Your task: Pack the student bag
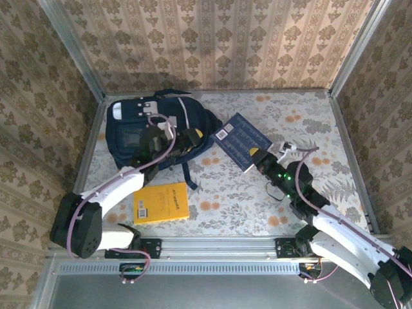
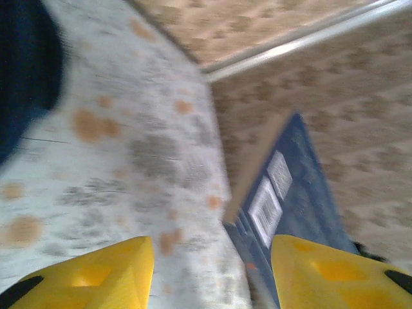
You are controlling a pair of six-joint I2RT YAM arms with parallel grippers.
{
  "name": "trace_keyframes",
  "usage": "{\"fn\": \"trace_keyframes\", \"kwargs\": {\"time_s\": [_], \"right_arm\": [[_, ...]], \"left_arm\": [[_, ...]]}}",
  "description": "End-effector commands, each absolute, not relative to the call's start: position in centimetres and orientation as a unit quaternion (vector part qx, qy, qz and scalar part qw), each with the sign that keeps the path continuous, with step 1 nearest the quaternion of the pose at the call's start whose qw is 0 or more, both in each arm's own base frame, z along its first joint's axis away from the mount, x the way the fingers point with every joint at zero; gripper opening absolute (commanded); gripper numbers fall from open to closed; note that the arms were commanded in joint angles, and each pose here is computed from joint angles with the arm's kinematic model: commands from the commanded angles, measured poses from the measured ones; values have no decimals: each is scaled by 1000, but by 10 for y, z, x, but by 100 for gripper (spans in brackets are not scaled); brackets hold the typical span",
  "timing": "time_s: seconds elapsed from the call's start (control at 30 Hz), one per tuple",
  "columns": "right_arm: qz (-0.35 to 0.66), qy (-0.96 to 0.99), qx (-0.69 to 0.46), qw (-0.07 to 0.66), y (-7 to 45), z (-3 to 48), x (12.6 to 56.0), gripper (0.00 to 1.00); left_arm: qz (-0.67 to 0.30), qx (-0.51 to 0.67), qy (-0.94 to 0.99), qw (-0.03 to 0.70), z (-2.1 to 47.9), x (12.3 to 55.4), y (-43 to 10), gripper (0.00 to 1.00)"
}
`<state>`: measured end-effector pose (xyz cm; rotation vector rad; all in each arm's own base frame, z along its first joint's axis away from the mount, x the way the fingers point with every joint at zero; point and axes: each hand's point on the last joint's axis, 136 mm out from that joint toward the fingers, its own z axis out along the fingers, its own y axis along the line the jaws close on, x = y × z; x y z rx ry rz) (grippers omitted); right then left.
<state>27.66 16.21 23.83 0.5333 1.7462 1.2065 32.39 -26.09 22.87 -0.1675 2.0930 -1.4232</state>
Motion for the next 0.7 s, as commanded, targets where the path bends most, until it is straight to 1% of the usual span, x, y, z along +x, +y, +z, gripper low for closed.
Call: {"fn": "trace_keyframes", "kwargs": {"time_s": [0.0,0.1,0.33,0.67], "right_arm": [[401,760,205,470,142,206,271,0],[403,761,193,470,141,203,266,0],[375,769,188,482,123,204,260,0],[378,775,199,465,114,186,262,0]], "left_arm": [[-400,-7,863,309,221,335,-239,53],[-349,5,892,288,217,365,-229,53],[-277,-6,920,277,195,424,-207,51],[-277,-7,925,259,169,473,-210,48]]}}
